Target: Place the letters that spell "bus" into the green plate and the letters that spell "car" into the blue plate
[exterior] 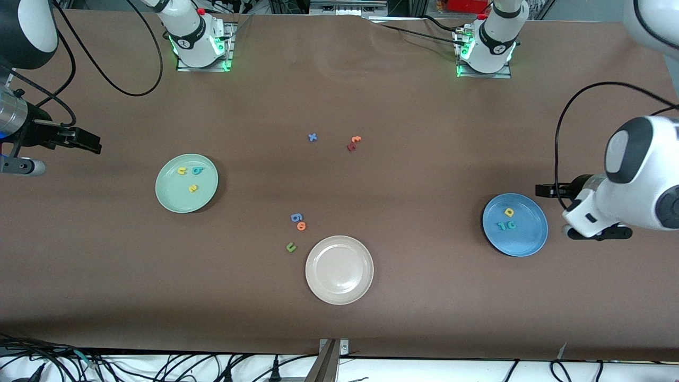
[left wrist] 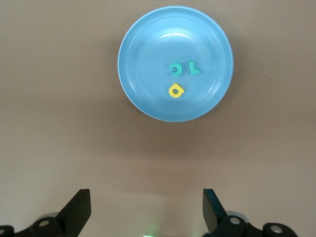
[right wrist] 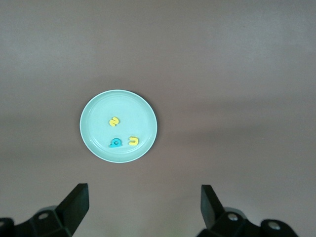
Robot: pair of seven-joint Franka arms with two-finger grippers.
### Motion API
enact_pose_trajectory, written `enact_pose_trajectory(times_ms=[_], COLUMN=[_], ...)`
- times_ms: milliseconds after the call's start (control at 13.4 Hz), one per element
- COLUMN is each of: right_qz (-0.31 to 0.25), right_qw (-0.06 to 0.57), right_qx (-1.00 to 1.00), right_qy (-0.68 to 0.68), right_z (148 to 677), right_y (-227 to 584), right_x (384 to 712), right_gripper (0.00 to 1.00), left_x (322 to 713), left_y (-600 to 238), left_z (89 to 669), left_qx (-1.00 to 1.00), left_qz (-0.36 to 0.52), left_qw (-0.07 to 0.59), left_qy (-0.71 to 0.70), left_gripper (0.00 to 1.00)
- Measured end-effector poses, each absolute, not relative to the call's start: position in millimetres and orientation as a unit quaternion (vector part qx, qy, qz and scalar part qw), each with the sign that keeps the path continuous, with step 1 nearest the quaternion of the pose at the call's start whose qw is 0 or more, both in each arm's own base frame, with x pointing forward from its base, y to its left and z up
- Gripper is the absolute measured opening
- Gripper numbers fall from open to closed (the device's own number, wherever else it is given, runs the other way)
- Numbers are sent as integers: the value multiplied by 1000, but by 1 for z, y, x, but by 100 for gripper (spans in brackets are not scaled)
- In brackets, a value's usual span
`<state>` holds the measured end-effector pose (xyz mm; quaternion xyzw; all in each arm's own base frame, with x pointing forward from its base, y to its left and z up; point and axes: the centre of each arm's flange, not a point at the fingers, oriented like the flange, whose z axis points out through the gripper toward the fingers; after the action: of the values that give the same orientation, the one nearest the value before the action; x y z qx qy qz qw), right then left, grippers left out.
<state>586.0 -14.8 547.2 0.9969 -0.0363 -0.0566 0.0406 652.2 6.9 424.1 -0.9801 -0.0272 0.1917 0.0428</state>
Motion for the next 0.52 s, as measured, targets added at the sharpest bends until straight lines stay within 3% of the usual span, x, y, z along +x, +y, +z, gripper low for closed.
enact_pose_trajectory(times_ms=[524], right_qz=[-57], right_qw=[33], right_qx=[997], right_qy=[-42], right_z=[547], right_y=[-18], right_x=[586], right_gripper=[100], left_x=[609], left_y=[21], left_z=[530], left_qx=[-994], left_qz=[91], left_qw=[7], left_qy=[-58], left_gripper=[100])
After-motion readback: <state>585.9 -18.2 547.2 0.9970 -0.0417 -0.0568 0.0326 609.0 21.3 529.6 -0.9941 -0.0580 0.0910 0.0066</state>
